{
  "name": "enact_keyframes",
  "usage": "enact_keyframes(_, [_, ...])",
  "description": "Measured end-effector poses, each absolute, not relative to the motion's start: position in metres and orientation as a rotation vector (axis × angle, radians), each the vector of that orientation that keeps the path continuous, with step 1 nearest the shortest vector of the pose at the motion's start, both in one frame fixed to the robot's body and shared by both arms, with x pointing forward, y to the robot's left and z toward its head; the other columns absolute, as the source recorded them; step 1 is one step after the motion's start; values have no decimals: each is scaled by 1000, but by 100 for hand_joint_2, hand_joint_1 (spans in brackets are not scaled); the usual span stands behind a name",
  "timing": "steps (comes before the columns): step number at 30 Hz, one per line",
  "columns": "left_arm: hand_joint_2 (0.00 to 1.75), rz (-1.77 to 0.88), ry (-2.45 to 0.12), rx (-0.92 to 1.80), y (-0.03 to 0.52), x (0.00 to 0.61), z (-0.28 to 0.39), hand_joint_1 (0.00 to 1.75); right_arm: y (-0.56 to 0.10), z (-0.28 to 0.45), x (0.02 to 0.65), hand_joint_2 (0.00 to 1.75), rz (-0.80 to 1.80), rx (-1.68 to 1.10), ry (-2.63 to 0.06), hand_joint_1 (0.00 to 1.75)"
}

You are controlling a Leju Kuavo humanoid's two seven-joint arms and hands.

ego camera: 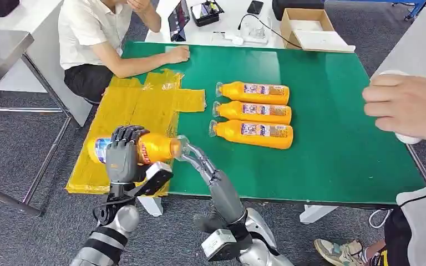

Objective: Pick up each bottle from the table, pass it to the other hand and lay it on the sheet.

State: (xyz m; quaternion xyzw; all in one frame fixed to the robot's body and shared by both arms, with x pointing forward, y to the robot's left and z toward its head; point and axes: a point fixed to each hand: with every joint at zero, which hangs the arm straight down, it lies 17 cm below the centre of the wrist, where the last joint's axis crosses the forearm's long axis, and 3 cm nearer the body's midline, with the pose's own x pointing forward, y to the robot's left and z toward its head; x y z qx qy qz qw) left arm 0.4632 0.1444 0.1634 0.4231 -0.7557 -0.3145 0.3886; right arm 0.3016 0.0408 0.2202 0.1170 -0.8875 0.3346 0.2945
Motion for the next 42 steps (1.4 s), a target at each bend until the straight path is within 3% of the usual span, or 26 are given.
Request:
enact_keyframes(10, [175, -913, -1506, 1153, 190, 522, 94, 175, 49, 233, 299, 0, 873, 407, -2361, 0])
enact_keyframes(17, [175, -1090, -1244, 957, 193, 530, 24, 175, 54, 238, 298, 0, 859, 458, -2353, 0])
enact_keyframes(31, [175, -1154, -1143, 801, 188, 537, 7, 175, 54, 238, 302, 0, 823, 469, -2338, 0])
enact_keyframes(32, [175, -1155, -1142, 800, 188, 537, 7, 72, 54, 238, 302, 0, 822, 470, -2338, 0])
enact_keyframes(33, [175, -1155, -1143, 799, 188, 537, 7, 24, 54, 238, 302, 0, 822, 469, -2337, 0])
enact_keyframes(35, [175, -1158, -1145, 781, 186, 536, 6, 0, 54, 238, 302, 0, 821, 470, -2335, 0])
enact_keyframes(42, [175, -1007, -1285, 281, 122, 517, 5, 0, 53, 235, 303, 0, 807, 483, -2329, 0])
